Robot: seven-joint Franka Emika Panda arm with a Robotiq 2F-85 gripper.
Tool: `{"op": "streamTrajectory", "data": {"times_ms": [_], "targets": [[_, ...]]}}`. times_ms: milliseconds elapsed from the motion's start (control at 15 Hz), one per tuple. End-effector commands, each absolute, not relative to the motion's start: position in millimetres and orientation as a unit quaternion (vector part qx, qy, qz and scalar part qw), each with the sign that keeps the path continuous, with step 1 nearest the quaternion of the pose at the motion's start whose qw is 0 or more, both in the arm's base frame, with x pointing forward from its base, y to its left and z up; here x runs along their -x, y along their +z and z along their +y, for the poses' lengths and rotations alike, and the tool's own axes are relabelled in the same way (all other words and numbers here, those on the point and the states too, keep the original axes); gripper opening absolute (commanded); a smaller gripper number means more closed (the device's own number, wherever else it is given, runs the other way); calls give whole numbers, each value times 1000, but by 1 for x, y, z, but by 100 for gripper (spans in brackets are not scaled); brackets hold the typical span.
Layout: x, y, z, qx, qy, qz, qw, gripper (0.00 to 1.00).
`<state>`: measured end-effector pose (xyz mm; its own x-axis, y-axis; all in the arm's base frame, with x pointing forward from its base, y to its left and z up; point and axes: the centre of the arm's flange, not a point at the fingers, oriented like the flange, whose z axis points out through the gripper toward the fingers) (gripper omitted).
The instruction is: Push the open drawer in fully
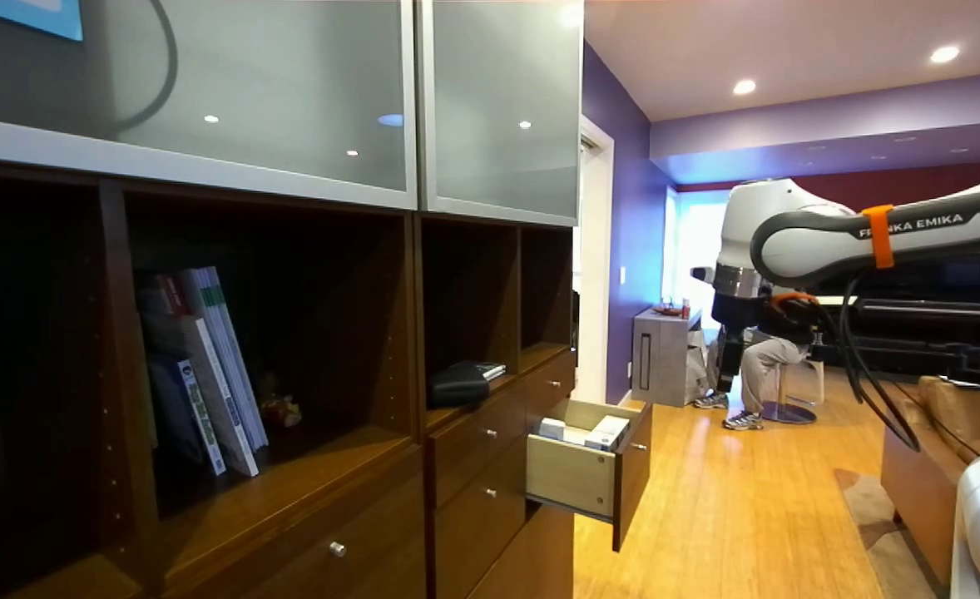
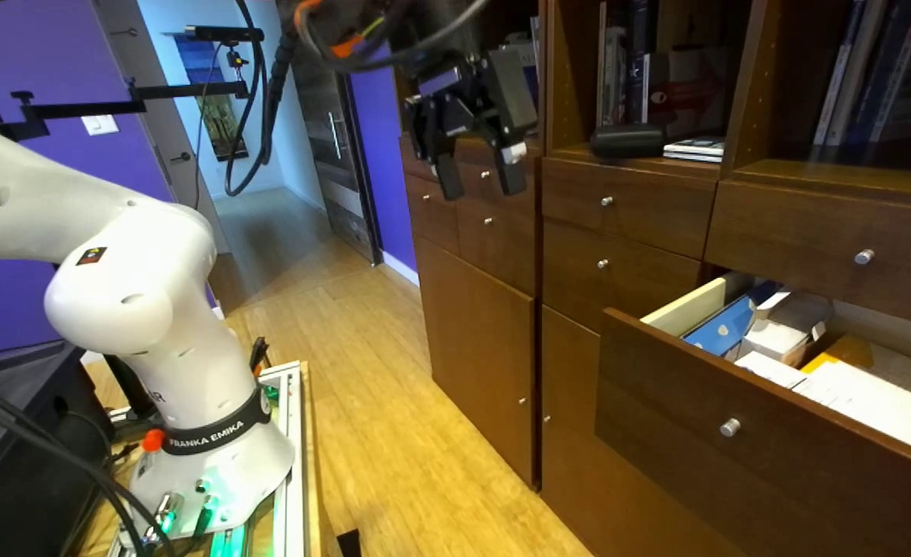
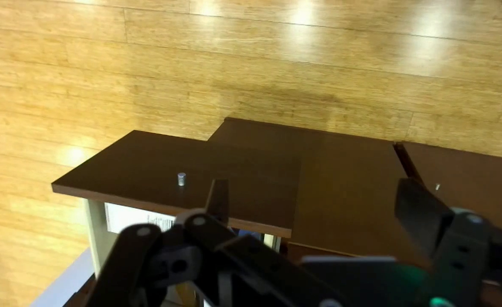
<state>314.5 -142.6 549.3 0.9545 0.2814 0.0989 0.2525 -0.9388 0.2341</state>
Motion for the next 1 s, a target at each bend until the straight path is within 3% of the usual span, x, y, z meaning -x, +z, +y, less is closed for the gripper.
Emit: {"op": "streamTrajectory", "data": {"times_ms": [0,400,933], "targets": [[-329,509,-184,-972,58,202,101,100],[-324,444,-237,-969,55,224,87,100],[-322,447,-234,-972,47,216,83,100]]}}
